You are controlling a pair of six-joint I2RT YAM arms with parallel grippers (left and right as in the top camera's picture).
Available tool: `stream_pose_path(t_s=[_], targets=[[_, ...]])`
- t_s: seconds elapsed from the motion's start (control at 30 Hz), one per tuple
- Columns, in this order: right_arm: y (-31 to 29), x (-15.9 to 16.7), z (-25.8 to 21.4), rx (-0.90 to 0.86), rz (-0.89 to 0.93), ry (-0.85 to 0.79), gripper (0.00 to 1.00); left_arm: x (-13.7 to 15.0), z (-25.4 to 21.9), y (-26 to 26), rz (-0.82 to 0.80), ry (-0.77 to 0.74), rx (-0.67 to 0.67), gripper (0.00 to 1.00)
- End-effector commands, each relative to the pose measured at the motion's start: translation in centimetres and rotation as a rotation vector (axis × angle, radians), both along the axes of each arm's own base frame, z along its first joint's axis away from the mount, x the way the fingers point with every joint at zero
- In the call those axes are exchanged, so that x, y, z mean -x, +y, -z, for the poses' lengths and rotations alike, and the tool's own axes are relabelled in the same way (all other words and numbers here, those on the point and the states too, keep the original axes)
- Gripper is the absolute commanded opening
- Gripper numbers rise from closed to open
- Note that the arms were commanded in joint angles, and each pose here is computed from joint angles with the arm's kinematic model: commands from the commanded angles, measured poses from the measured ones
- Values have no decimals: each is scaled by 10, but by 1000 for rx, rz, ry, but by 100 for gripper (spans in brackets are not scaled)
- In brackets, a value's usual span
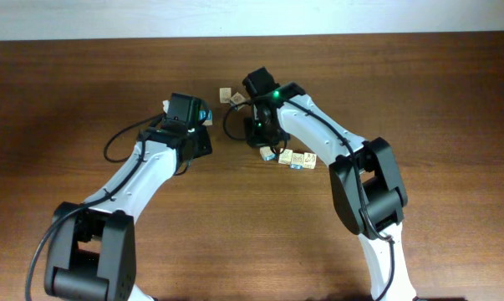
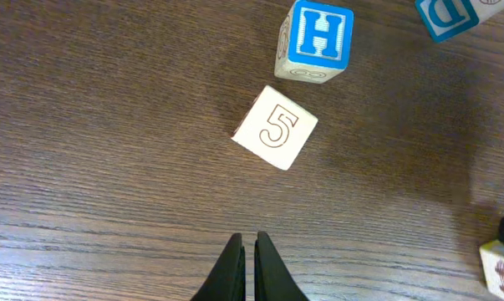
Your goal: Rotate 4 blocks
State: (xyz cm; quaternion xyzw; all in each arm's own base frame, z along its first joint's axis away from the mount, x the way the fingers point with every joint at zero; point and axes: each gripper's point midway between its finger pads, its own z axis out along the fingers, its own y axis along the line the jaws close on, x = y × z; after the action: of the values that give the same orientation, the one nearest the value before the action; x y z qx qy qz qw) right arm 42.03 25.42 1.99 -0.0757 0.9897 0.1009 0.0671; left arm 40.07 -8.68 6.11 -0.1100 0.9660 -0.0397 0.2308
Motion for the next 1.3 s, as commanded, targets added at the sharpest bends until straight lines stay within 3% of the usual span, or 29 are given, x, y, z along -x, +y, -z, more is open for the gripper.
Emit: stream_pose_path(t_s=[0.0,0.23,0.33,0.43,0.8,1.27], targets=[[-8,-3,-6,36,43,-12,9,-4,-3,2,-20,-8,-6,5],[-10,-6,-6,42,69,-24,9,-4,-2,2,-20,-5,-6,5],[14,-10,-32,-40,-111,-76,13,-6,-3,12,-48,-19,-59,4],[32,8,-31,-37,-182,-50,12,-8,-4,25,-80,-21,-76,2],[-3,13,-7,186,-18,-44,8,-4,-1,32,-107,3,-66,4],[-14,15,-5,235,38,-42,7,-4,-1,32,-107,3,-66,6]])
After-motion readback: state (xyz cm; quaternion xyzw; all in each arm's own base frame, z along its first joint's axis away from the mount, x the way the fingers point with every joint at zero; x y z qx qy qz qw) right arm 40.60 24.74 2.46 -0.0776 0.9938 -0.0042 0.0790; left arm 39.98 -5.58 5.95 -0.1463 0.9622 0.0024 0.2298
